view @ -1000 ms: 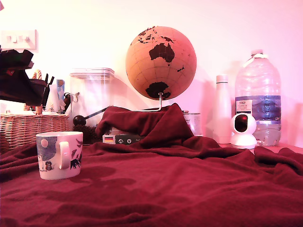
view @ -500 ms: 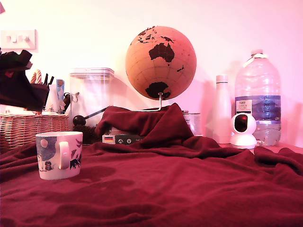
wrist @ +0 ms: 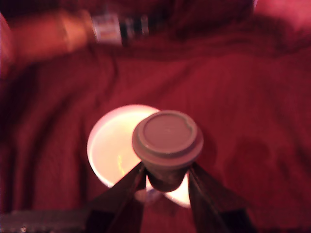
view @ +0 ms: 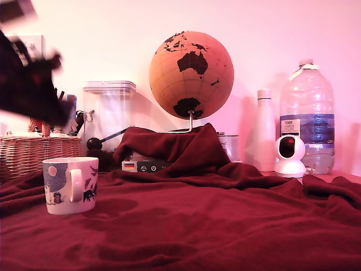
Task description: Pick up the coffee capsules on the table and drop them inside the coffee cup
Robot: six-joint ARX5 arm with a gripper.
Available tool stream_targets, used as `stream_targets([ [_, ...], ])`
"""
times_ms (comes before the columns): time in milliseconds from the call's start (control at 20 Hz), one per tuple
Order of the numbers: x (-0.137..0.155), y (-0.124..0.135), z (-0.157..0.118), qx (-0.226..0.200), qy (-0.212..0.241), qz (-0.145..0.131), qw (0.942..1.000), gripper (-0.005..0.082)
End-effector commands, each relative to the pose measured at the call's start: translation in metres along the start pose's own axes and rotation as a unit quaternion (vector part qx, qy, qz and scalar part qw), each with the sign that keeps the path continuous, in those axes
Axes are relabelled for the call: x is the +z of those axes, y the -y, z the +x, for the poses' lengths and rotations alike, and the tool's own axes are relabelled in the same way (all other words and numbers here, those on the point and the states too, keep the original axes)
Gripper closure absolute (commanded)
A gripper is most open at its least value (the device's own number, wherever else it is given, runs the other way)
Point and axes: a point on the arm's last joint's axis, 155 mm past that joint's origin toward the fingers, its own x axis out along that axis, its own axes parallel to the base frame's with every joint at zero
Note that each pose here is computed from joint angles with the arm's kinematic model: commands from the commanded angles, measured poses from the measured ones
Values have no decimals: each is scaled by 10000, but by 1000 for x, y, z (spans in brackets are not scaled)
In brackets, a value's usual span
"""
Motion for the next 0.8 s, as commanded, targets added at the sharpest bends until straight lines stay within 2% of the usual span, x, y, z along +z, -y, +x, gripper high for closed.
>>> stream_targets([
  [0,10,0,4,-17,-60,68,10000,641],
  [250,17,-8,18,33,-555,-21,9985,641],
  [600,6,-27,38,143,-1227,-256,9920,641],
  [750,2,-32,41,150,-1345,-283,9904,641],
])
